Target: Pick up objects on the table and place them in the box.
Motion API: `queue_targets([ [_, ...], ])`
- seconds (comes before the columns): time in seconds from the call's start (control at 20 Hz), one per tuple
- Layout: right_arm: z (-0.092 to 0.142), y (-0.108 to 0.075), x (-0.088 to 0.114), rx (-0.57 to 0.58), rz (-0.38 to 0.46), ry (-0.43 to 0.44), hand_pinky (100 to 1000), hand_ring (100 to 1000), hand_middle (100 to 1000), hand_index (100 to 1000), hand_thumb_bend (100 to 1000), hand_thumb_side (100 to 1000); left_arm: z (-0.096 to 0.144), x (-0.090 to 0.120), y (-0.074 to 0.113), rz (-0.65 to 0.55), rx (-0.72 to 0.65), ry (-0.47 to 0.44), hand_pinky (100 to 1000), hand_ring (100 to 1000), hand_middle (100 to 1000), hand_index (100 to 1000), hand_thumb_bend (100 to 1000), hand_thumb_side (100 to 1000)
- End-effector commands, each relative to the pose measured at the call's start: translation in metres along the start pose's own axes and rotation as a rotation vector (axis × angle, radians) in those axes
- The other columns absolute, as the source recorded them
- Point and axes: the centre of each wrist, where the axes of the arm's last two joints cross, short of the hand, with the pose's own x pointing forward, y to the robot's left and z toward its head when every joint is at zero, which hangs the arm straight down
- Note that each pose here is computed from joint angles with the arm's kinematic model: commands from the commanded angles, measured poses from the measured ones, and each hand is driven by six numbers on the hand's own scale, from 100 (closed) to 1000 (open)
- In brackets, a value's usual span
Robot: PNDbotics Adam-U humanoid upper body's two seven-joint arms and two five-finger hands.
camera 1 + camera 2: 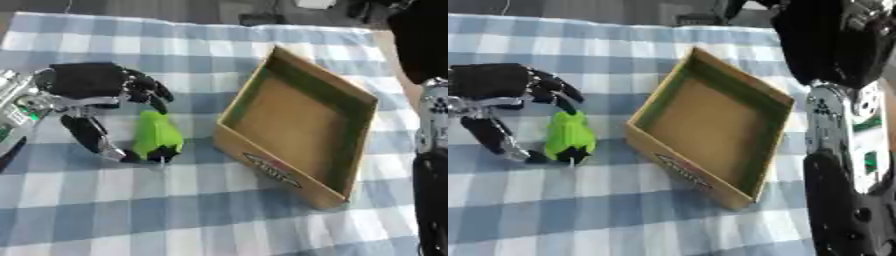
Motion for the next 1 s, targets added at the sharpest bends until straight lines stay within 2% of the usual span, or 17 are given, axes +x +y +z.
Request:
queue_targets([
  [0.05, -0.007, 0.001, 0.005, 0.021, 0.004, -0.030, 483, 568, 687, 838, 100, 942, 0.004, -0.004, 0.002, -0.022, -0.041, 0.008, 100, 826, 827, 832, 561, 521],
  [0.2, -0.009, 0.001, 0.006, 0.022, 0.000, -0.036, 483, 568, 686, 837, 100, 942, 0.002, -0.007, 0.000, -0.013, -0.051, 0.018, 100, 826, 826, 837, 588, 488],
  [0.55, -0.013, 0.003, 0.006, 0.026, -0.010, -0.051, 484, 568, 686, 836, 100, 942, 0.002, -0.011, -0.003, -0.022, -0.074, 0.024, 100, 824, 825, 839, 560, 492],
  [0.8, -0.015, 0.004, 0.006, 0.028, -0.017, -0.058, 484, 568, 686, 836, 100, 942, 0.002, -0.014, -0.006, -0.035, -0.089, 0.026, 100, 821, 821, 833, 523, 500],
  [0.9, -0.016, 0.004, 0.006, 0.030, -0.020, -0.060, 484, 568, 686, 836, 100, 942, 0.002, -0.015, -0.006, -0.045, -0.083, 0.026, 100, 818, 818, 826, 459, 528],
  [1.0, -0.016, 0.005, 0.006, 0.031, -0.021, -0.062, 484, 568, 686, 836, 100, 941, 0.001, -0.015, -0.004, -0.056, -0.066, 0.028, 100, 815, 816, 821, 448, 529],
])
